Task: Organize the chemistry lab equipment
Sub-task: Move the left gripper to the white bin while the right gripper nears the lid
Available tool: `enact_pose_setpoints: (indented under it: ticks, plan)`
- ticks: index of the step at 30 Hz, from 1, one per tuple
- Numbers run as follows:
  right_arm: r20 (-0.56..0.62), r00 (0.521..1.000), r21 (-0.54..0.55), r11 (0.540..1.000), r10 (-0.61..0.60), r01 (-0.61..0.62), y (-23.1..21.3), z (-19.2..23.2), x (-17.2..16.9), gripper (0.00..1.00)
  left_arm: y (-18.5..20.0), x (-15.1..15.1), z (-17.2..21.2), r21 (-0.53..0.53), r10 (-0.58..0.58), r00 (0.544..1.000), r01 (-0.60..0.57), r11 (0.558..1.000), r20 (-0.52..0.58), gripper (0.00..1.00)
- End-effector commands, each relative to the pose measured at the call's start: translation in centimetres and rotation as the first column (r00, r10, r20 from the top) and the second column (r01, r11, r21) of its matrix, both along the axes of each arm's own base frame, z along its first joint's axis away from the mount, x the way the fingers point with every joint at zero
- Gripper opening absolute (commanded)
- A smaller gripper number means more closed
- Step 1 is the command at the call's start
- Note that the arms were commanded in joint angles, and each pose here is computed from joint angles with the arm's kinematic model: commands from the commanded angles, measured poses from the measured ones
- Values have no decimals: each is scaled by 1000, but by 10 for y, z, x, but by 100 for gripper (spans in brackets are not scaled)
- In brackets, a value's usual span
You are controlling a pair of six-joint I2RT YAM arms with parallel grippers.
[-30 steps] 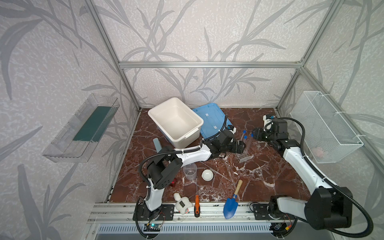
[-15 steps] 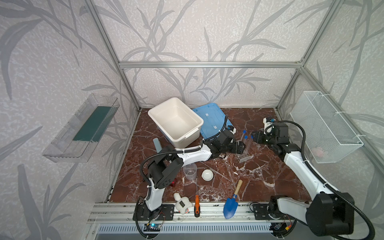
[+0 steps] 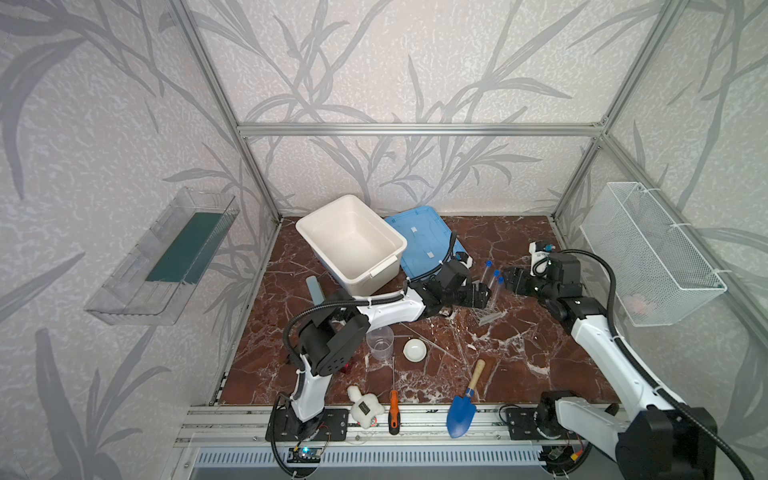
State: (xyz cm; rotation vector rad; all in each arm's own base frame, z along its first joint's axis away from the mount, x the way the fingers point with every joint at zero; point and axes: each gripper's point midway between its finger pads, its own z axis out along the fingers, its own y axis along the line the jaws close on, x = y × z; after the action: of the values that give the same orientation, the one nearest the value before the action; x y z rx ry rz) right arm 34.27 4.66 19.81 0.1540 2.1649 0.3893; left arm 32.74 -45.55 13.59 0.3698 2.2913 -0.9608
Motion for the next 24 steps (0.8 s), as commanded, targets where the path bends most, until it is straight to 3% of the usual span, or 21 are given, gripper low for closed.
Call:
enact_pose_setpoints:
  ticks: [1, 9, 14, 16, 21, 24]
  plan:
    - [91, 996, 7, 1000, -4, 3, -1, 42, -8, 99, 13, -3, 53, -41, 11, 997, -8, 999, 70, 98]
    - [185, 958, 56, 971, 219, -233, 42, 94, -41, 99, 88, -18, 130, 89, 72, 986, -86, 992, 152, 98]
    - [215, 918, -66, 943, 334, -327, 77, 115, -61, 99, 174, -7, 181, 105, 209, 969, -224, 969, 133, 98]
    - [219, 892, -149, 917, 395, -369, 94, 118, -67, 99, 209, 0, 187, 144, 290, 946, -310, 940, 146, 98]
    - [245, 801, -242, 835, 546, -495, 149, 126, -88, 99, 299, 15, 175, 283, 520, 845, -533, 798, 125, 95]
    - [258, 748, -247, 790, 612, -561, 183, 128, -98, 99, 334, 22, 157, 262, 589, 808, -566, 782, -13, 99]
